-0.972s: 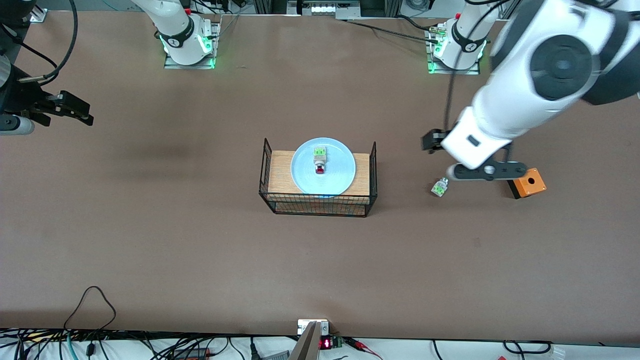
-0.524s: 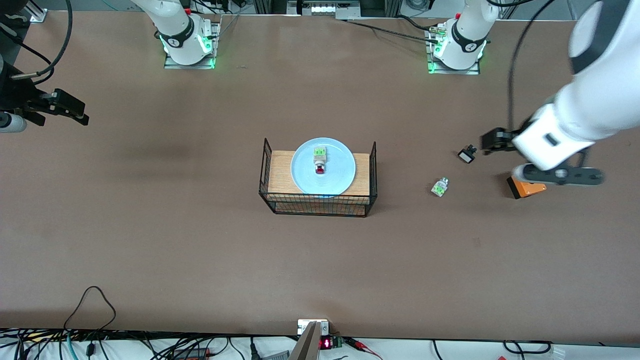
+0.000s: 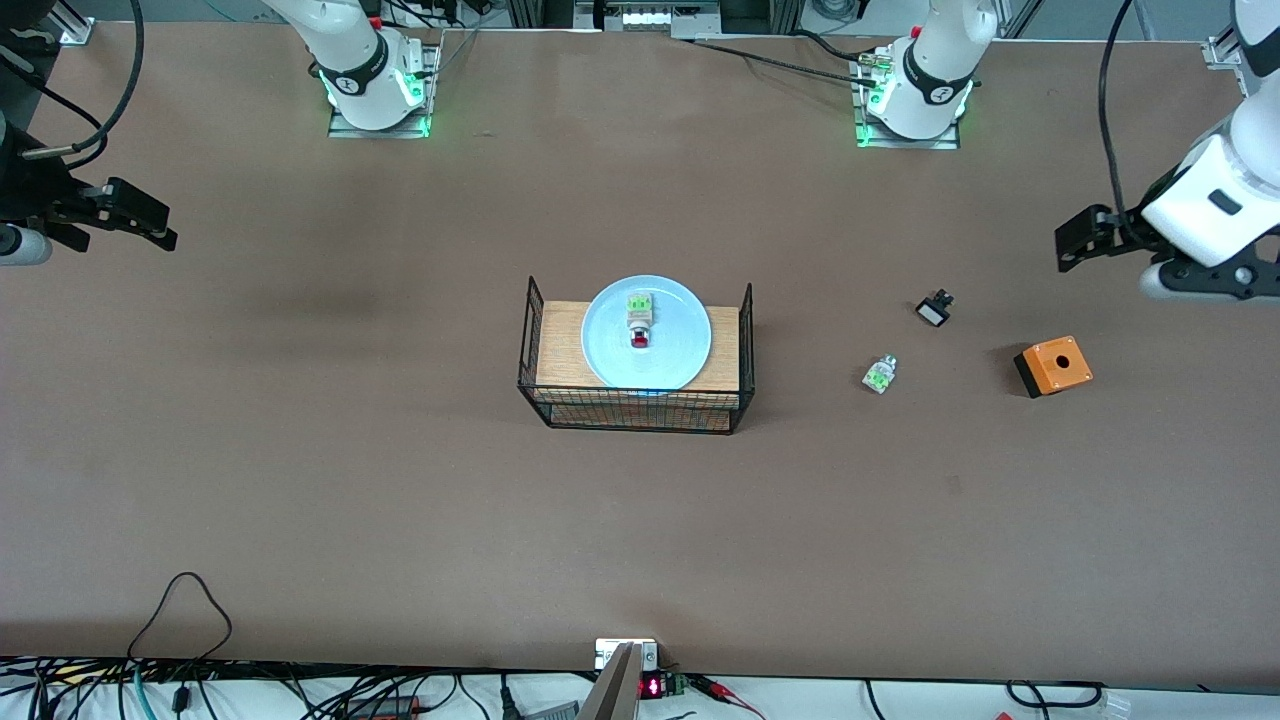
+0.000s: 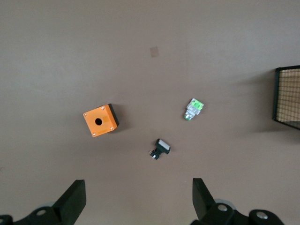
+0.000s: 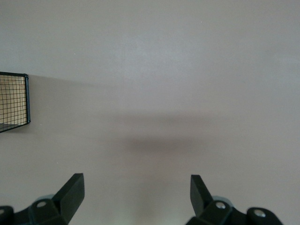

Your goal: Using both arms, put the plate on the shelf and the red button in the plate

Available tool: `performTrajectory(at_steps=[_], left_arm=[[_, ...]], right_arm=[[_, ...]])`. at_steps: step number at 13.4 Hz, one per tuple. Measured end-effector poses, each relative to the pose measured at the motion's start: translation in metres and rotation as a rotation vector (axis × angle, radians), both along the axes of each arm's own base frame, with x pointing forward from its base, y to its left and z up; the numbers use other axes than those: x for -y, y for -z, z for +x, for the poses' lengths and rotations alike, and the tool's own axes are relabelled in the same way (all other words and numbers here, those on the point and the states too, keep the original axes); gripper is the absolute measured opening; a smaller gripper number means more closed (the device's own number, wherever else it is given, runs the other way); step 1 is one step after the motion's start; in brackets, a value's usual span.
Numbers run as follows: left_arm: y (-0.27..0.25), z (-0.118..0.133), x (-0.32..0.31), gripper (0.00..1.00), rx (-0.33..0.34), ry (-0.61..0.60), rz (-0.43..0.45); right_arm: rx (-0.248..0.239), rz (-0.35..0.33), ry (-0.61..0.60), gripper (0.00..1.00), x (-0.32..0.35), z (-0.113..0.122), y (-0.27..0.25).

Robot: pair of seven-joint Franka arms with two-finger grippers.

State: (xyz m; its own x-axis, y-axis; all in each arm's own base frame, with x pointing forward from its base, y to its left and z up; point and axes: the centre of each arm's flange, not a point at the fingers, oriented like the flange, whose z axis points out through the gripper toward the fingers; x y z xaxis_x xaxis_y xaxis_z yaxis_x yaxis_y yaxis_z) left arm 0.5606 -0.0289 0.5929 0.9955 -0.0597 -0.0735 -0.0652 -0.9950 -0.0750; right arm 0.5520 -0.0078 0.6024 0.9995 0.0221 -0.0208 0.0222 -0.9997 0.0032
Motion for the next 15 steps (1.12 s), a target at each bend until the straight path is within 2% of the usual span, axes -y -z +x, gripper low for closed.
performTrajectory(at_steps=[3, 5, 8, 15], left_arm=[[0.014, -0.008, 0.005, 1.00, -0.009, 0.011, 0.003], [0.016, -0.010, 0.007, 1.00, 0.031, 0.019, 0.002], [0.010, -0.020, 0.010, 1.00, 0.036, 0.024, 0.005], [0.014, -0.016, 0.010, 1.00, 0.029, 0.024, 0.004]], right_arm=[[-0.001, 0.000, 0.000, 1.00, 0.000, 0.000, 0.000], [-0.001, 0.000, 0.000, 1.00, 0.000, 0.000, 0.000], [-0.002, 0.000, 0.000, 1.00, 0.000, 0.000, 0.000], [-0.002, 0.000, 0.000, 1.00, 0.000, 0.000, 0.000]])
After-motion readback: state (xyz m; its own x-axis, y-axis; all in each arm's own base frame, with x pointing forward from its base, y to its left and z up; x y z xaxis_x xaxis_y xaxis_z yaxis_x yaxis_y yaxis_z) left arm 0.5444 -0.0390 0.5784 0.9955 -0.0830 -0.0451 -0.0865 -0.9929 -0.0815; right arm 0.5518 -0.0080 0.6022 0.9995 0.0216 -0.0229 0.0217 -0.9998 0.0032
